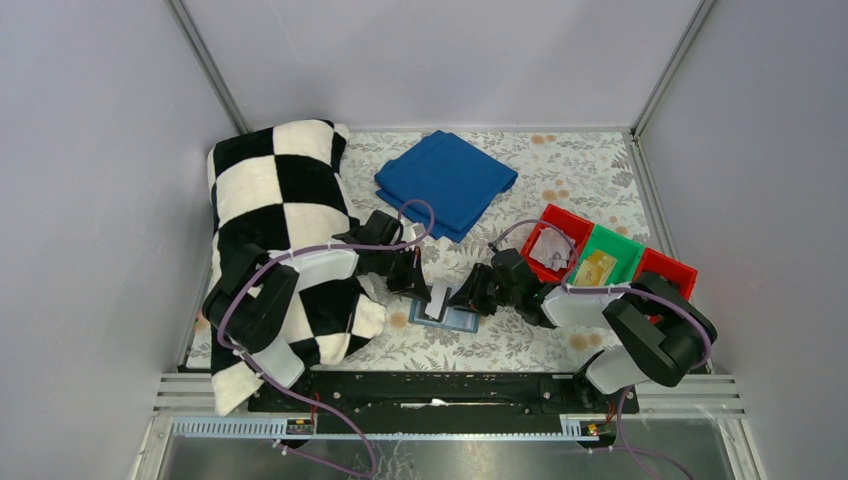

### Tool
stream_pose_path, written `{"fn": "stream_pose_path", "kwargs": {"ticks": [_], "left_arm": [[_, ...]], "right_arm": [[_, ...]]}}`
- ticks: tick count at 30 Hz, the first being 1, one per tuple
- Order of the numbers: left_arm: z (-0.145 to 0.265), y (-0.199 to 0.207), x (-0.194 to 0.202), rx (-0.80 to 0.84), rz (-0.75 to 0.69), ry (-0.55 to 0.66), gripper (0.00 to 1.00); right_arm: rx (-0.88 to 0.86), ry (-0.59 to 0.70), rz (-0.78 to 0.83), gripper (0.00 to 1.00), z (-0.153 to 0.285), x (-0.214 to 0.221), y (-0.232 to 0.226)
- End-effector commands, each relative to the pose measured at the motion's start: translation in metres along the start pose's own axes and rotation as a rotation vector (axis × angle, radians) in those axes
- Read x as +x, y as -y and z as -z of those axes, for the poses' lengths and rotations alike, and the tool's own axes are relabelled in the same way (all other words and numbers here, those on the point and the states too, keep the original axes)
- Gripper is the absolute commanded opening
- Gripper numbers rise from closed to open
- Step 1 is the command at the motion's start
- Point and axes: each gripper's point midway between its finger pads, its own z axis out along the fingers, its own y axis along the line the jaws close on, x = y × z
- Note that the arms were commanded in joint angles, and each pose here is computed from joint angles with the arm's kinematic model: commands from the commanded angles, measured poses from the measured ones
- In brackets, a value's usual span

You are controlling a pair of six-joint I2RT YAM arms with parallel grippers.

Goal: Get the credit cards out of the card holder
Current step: Remove the credit card from the card holder.

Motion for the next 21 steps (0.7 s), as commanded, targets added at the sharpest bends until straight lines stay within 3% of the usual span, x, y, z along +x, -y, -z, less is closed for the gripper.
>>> {"fn": "stream_pose_path", "kwargs": {"ticks": [1,6,8,16,21], "left_arm": [[0.009,0.025,-0.014,0.102,-0.075,0.037,0.03],[0.01,0.039,-0.011,0.19,-0.076,0.016,0.3],[0.009,0.044,-0.01,0.222,-0.07,0.014,0.35],[-0.002,0.032,-0.008,0.194,-0.022,-0.001,0.36],[-0.012,0.013,-0.008,0.118,0.009,0.002,0.27]], "right_arm": [[0.03,-0.01,-0.005,0.33,-0.004,0.004,0.011],[0.035,-0.013,-0.006,0.33,-0.004,0.005,0.013],[0.036,-0.014,-0.007,0.33,-0.005,0.005,0.014],[0.032,-0.02,-0.006,0.34,-0.006,0.005,0.013],[0.032,-0.022,0.001,0.34,-0.007,0.004,0.011]]}}
